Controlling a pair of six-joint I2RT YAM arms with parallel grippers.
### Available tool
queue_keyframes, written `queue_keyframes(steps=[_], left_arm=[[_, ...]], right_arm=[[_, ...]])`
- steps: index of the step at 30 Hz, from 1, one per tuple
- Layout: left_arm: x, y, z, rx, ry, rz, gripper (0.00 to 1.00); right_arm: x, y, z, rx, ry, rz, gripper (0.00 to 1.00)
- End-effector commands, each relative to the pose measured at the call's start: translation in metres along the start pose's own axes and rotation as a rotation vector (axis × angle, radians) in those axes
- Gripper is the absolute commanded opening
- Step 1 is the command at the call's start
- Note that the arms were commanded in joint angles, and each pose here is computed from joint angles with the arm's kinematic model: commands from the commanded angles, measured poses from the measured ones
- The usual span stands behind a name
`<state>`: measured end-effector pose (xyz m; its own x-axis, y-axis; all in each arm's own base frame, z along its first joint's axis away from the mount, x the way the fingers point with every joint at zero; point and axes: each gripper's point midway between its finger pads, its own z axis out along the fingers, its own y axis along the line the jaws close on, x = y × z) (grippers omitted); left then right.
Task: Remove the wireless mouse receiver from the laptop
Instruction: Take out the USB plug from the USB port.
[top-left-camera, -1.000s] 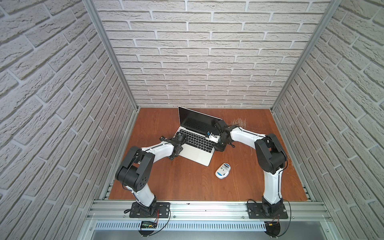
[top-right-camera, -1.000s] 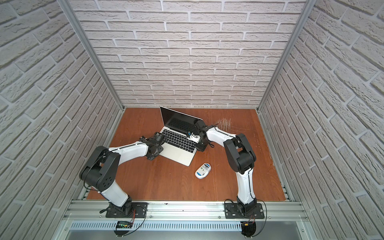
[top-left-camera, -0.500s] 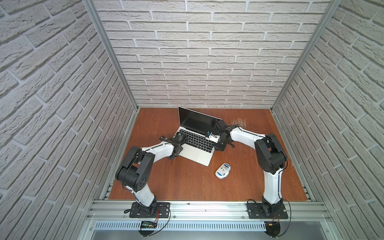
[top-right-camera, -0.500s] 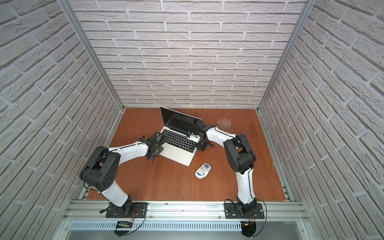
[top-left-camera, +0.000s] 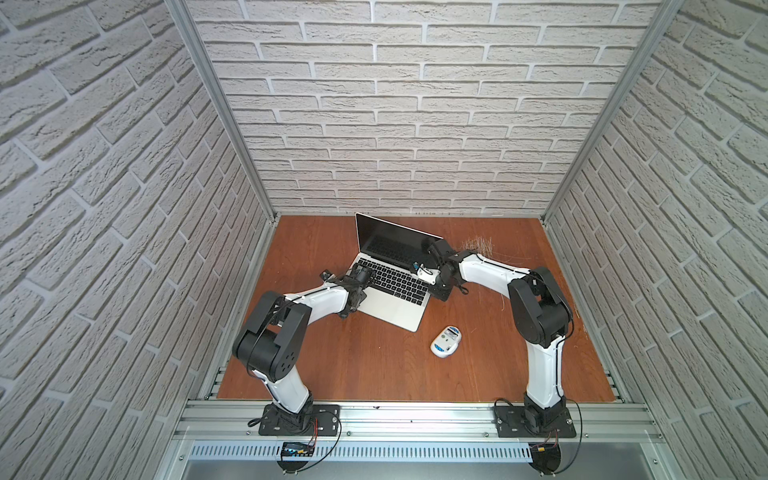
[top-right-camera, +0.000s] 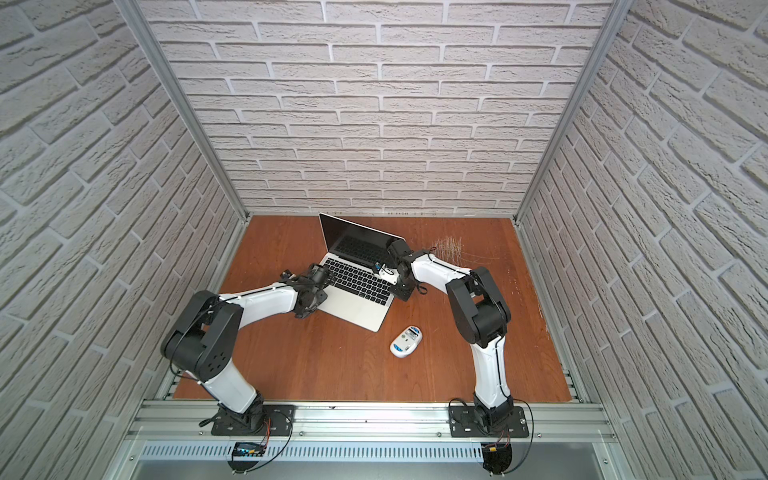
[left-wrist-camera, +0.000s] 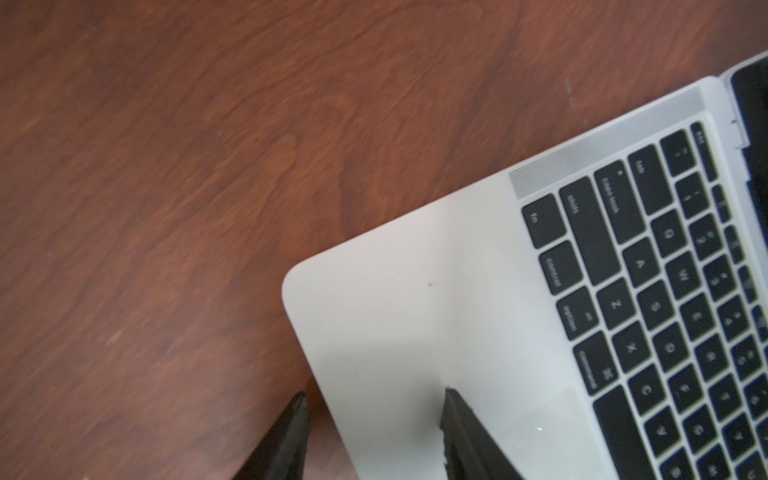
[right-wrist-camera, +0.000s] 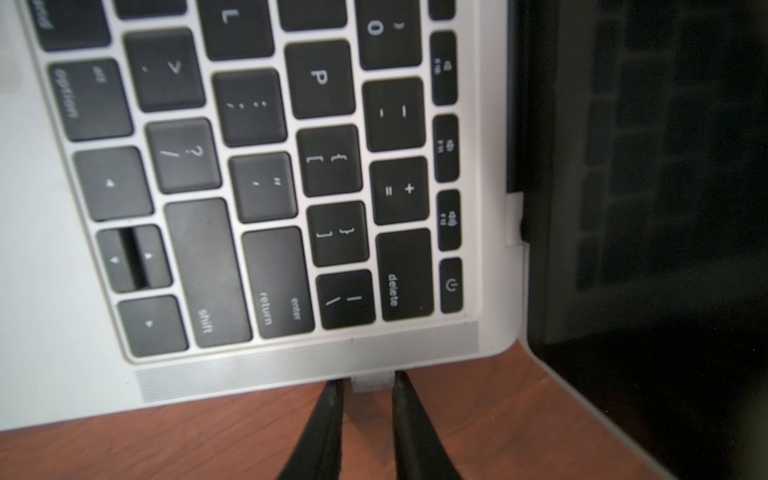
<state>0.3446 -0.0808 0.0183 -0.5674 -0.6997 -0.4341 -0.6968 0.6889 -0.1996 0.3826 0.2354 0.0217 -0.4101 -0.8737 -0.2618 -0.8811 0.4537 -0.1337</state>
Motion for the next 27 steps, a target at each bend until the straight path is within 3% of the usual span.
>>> queue_keyframes(steps=[1, 7, 27], left_arm=[[0.054, 0.058, 0.025, -0.183, 0.203, 0.070, 0.53], [0.055, 0.059, 0.025, -0.182, 0.204, 0.071, 0.53], [0.052, 0.061, 0.022, -0.177, 0.193, 0.075, 0.53]], right_arm=[[0.003, 0.026, 0.018, -0.065, 0.039, -0.048, 0.16], [0.004, 0.024, 0.019, -0.055, 0.044, -0.034, 0.04], [0.040, 0.015, -0.003, -0.003, 0.161, -0.021, 0.03]])
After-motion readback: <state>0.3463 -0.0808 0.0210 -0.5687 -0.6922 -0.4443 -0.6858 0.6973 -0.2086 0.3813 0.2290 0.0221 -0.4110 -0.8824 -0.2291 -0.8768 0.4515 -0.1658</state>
